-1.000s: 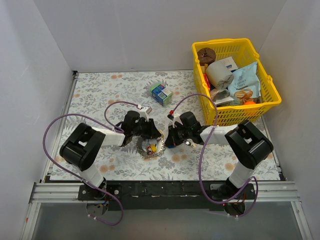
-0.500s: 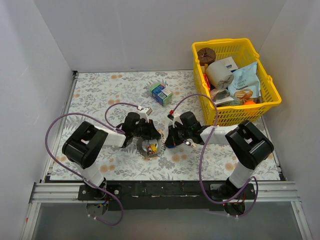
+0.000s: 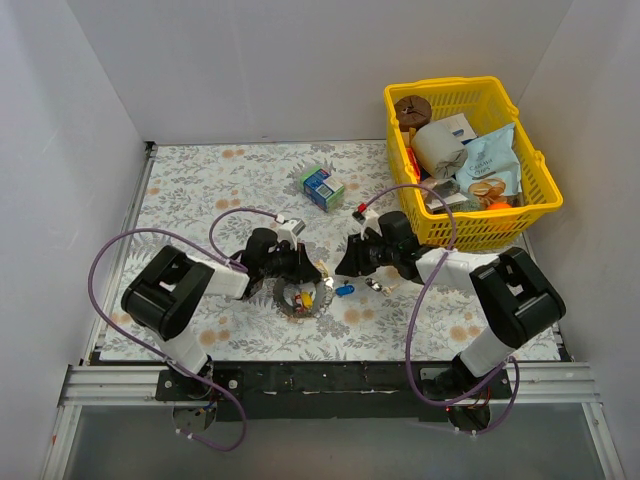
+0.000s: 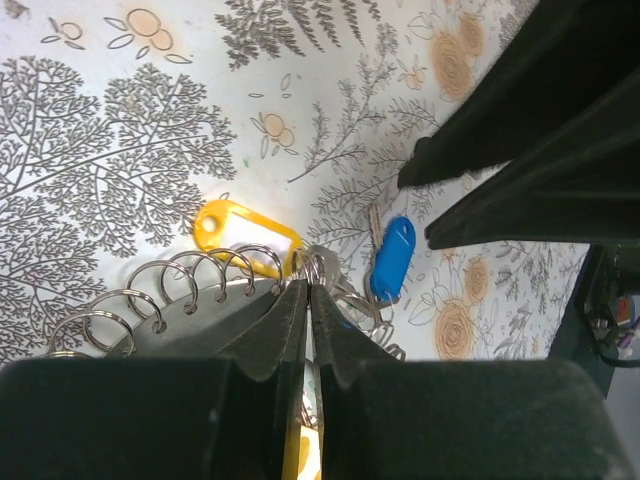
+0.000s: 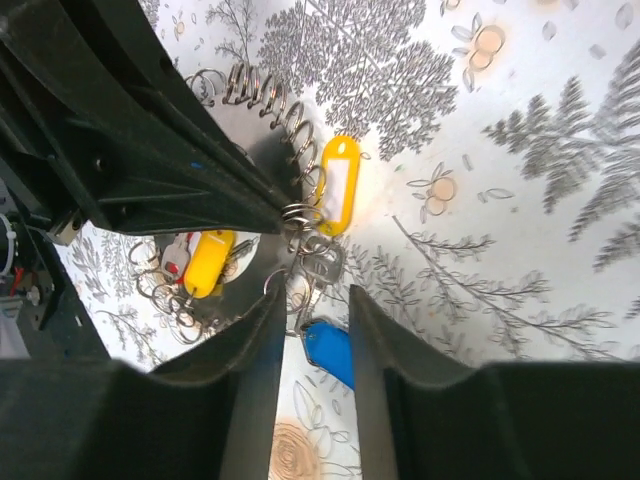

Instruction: Put the keys on the keyring

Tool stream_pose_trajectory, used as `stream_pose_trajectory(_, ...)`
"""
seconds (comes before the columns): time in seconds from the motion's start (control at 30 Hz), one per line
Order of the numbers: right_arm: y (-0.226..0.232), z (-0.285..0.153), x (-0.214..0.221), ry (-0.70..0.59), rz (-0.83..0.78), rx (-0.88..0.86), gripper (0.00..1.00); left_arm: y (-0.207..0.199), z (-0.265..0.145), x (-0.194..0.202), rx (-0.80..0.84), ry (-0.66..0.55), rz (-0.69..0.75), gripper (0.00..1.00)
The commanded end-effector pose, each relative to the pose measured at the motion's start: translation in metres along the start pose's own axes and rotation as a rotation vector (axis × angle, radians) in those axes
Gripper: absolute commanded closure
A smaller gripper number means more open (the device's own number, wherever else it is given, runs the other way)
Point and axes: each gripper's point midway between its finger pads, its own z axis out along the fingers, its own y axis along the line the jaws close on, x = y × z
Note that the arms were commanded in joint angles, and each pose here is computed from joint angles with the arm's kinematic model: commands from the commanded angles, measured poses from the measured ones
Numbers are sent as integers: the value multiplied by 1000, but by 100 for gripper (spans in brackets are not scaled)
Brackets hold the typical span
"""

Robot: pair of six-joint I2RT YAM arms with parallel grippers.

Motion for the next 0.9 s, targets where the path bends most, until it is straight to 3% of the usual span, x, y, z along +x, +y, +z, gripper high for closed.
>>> stream_pose_trajectory(0.0, 12, -15, -21, -82, -56, -93, 50, -26, -14, -11, 86, -22, 100, 97)
stream_pose_trajectory(0.1, 26, -22, -25, -92, -130, -168, 37, -37, -23, -15, 116, -26, 136, 98)
stream_pose_trajectory(0.23, 41, -29, -24, -96, -214, -250, 32, -49, -34, -19, 149, -29, 190, 99)
stream_pose_trajectory(0.57, 74, -52, -36, -147, -356, -388, 41, -78, -56, -20, 240, -19, 235, 100)
stream_pose_trajectory(0.87, 85, -57, -41, -147, -375, -461, 41, -104, -71, -25, 343, -26, 271, 100)
